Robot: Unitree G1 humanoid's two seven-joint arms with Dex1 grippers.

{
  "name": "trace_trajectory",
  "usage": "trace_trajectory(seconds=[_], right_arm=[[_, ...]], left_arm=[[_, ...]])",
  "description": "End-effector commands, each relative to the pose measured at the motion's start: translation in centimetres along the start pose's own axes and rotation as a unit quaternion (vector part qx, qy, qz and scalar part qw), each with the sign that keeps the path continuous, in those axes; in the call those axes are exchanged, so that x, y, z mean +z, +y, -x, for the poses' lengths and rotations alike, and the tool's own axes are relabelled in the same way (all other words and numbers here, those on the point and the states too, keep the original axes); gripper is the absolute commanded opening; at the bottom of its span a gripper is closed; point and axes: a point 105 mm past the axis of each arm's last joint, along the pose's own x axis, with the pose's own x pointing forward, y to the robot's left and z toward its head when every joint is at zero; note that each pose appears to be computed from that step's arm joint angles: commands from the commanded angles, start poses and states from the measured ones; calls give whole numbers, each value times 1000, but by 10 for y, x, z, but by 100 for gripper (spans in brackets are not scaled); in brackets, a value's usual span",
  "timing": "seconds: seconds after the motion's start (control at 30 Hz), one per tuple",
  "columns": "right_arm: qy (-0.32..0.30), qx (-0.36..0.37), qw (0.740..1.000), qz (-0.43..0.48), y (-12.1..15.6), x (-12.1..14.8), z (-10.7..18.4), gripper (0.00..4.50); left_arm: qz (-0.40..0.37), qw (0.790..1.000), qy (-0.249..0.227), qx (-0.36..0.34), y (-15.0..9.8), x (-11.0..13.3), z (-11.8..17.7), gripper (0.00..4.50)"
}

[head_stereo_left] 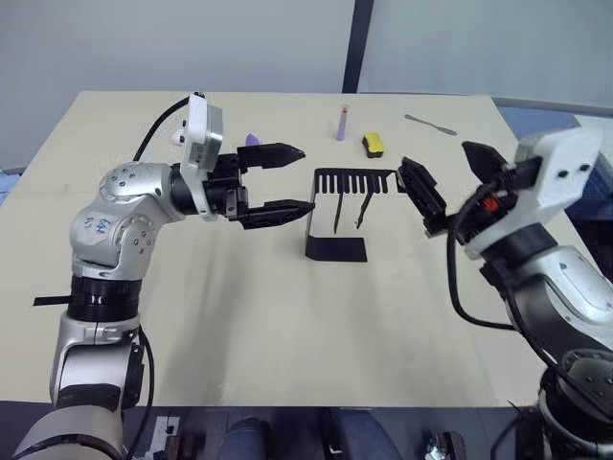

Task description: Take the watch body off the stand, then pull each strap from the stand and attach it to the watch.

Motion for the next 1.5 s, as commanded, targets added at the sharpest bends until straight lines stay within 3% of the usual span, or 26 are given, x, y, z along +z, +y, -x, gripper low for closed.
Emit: trace_trajectory(seconds=[0.03,0.37,1.17,1.2,1.23,1.37,1.4,1.5], right_arm=[[16,-23,1000,-8,-1,-2,-11,450],[81,-90,992,-15,-4,-22,-27,450],[97,-92,990,-49,-2,-30,-29,450],[98,-89,990,-51,-1,-31,-29,395],[100,-86,990,-53,0,-32,-29,374],[96,-76,991,-49,2,-30,-31,179],[93,-72,992,-47,3,-28,-31,157],[83,-63,994,-45,5,-23,-30,157]], left_arm=[[-41,999,-1,6,7,8,-3,446],[-55,998,-5,1,9,10,-8,446],[-65,998,-13,1,8,16,-12,446],[-66,998,-12,1,8,16,-12,450],[-66,998,-12,2,7,16,-12,450],[-67,998,-12,4,8,17,-12,450],[-67,998,-12,5,8,17,-12,450],[-66,998,-12,6,8,17,-11,450]])
